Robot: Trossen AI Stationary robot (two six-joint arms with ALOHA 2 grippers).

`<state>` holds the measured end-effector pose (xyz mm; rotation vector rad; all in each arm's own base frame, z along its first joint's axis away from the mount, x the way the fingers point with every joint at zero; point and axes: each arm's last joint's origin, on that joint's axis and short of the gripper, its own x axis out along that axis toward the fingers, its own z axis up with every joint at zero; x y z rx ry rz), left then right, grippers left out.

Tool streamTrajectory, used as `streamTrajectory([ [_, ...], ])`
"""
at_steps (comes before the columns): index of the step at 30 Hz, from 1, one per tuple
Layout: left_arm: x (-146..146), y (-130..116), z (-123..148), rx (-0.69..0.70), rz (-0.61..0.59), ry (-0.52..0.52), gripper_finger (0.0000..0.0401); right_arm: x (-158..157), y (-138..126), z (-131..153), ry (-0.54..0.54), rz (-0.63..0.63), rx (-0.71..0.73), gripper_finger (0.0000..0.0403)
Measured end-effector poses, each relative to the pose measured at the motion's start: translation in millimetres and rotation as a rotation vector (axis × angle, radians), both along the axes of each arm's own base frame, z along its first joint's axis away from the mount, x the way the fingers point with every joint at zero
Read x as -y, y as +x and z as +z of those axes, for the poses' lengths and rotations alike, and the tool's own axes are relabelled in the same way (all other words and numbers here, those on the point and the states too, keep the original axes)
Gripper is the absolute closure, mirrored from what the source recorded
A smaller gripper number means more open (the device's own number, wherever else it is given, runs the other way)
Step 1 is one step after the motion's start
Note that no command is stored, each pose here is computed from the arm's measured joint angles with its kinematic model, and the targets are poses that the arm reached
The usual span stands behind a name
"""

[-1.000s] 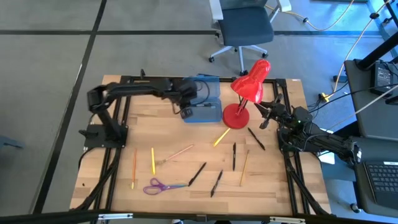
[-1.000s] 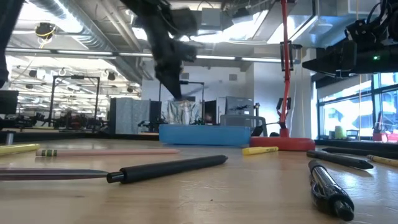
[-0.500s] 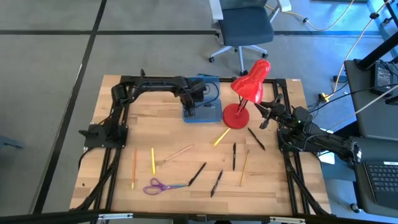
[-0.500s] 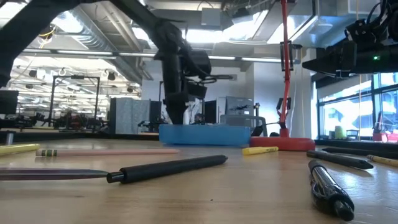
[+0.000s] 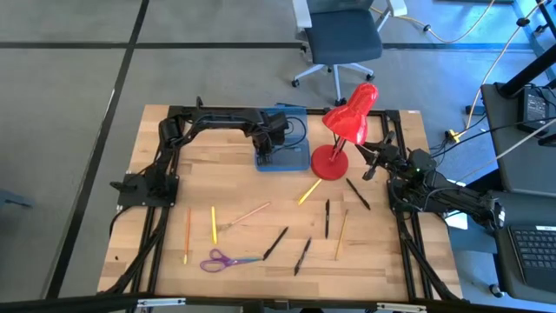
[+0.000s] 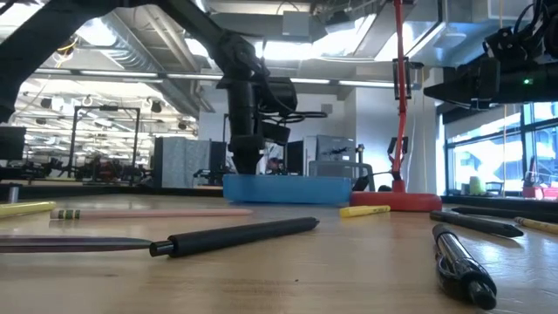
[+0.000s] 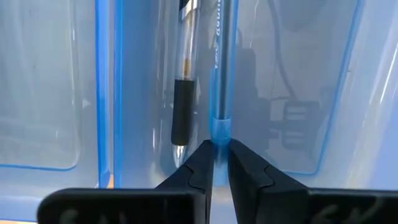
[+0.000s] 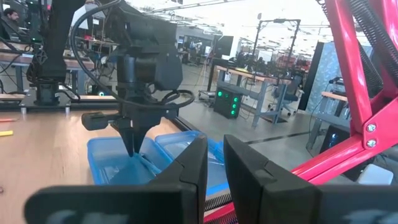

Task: Pick & place school supplies into a supply box
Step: Put the blue pen into the blue supply box

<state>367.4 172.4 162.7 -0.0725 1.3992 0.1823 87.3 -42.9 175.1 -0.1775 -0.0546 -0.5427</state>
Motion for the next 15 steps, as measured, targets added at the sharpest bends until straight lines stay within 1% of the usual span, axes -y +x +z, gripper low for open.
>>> streamTrajectory([
  [8,4.0,2.7,0.1,0.005,-0.013,0.007,0.0356,0.0,0.0,-0.1,0.0,0.0,0.0,0.0344],
  [15,8.2,4.1,0.1,-0.018,-0.02,0.049,0.0341,0.0,0.0,0.0,0.0,0.0,0.0,0.0344],
])
